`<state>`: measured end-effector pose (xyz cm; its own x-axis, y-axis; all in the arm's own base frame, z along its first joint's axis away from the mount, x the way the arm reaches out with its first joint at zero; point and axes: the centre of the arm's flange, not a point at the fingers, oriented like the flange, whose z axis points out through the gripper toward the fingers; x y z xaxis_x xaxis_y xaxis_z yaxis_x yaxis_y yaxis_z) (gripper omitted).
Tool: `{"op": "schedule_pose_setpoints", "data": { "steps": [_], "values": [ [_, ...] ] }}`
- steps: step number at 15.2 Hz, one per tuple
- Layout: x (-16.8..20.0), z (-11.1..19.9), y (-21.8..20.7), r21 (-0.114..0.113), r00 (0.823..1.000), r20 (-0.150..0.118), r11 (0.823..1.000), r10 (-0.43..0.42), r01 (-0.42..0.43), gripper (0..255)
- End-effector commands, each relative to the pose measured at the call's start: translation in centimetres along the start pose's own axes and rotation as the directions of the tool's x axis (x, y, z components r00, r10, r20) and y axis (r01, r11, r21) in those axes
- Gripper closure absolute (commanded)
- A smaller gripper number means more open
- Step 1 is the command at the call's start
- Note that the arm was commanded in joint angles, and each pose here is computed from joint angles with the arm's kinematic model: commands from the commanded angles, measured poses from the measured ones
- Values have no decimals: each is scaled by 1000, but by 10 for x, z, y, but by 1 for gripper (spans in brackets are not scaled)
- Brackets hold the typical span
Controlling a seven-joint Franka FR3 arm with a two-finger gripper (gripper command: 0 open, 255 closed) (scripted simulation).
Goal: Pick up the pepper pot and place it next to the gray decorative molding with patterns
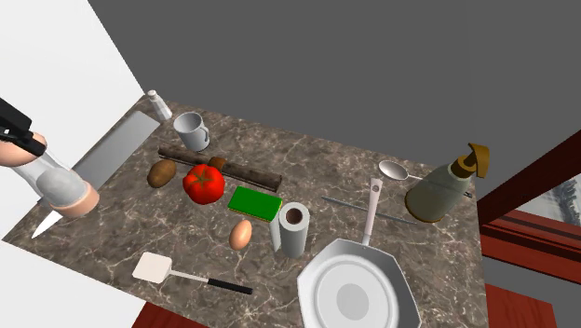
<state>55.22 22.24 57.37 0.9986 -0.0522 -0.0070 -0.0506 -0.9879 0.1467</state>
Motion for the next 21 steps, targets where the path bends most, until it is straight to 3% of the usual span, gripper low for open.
{"op": "schedule_pose_setpoints", "data": {
  "steps": [1, 21],
  "values": [
    [0, 11, -1, 0, 1000, -1, 1000, 0, 0, 255],
    [1, 115, -17, 0, 1000, -1, 1000, 0, 0, 255]
  ]
}}
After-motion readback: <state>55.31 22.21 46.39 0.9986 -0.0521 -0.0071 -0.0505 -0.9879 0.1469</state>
